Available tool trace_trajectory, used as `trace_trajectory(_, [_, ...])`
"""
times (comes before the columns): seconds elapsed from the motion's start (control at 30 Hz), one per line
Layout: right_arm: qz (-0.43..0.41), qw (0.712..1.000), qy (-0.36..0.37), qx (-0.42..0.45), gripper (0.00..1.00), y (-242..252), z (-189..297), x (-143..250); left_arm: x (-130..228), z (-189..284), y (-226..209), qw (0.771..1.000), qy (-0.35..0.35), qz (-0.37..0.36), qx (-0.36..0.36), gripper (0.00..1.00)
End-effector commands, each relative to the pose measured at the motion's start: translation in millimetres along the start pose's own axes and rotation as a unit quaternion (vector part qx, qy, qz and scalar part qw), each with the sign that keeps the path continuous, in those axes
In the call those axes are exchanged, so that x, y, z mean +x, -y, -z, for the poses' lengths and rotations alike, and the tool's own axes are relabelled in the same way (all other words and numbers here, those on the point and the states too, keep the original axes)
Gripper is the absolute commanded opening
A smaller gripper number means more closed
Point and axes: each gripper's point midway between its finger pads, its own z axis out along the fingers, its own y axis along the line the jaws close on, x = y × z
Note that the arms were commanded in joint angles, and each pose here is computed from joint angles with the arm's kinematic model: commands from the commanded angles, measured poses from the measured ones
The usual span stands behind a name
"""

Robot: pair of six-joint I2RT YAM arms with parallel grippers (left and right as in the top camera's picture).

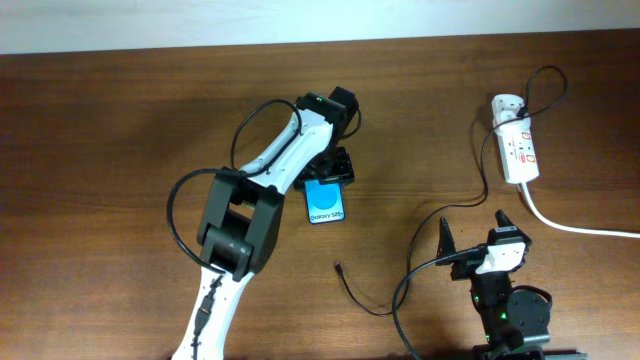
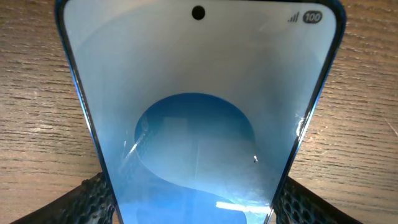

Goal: Plug charger to phone and switch on socket
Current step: 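Lift the phone with the left gripper and tilt it upright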

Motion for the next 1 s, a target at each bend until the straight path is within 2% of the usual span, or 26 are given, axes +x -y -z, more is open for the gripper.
trace_trajectory(0.0, [-0.002, 1.000, -0.002, 0.001, 0.98, 0, 0, 2, -8, -25, -24, 0.999, -0.015, 0.014, -0.046, 0.77])
trace_trajectory(0.27, [-0.002, 1.000, -0.002, 0.001, 0.98, 0, 0, 2, -20, 11, -28, 0.999, -0.006, 0.003, -0.036, 0.76])
trace_trajectory(0.53, [-0.002, 1.000, -0.002, 0.001, 0.98, 0, 0, 2, -23, 11, -28, 0.999, -0.003, -0.016, -0.036, 0.78])
trace_trajectory(0.77, [-0.002, 1.000, -0.002, 0.001, 0.98, 0, 0, 2, -23, 16, -36, 0.999, -0.021, -0.023, -0.021, 0.75])
trace_trajectory(0.97, [-0.002, 1.000, -0.002, 0.001, 0.98, 0, 0, 2, -18, 49, -9, 0.993, -0.033, -0.097, 0.066, 0.76])
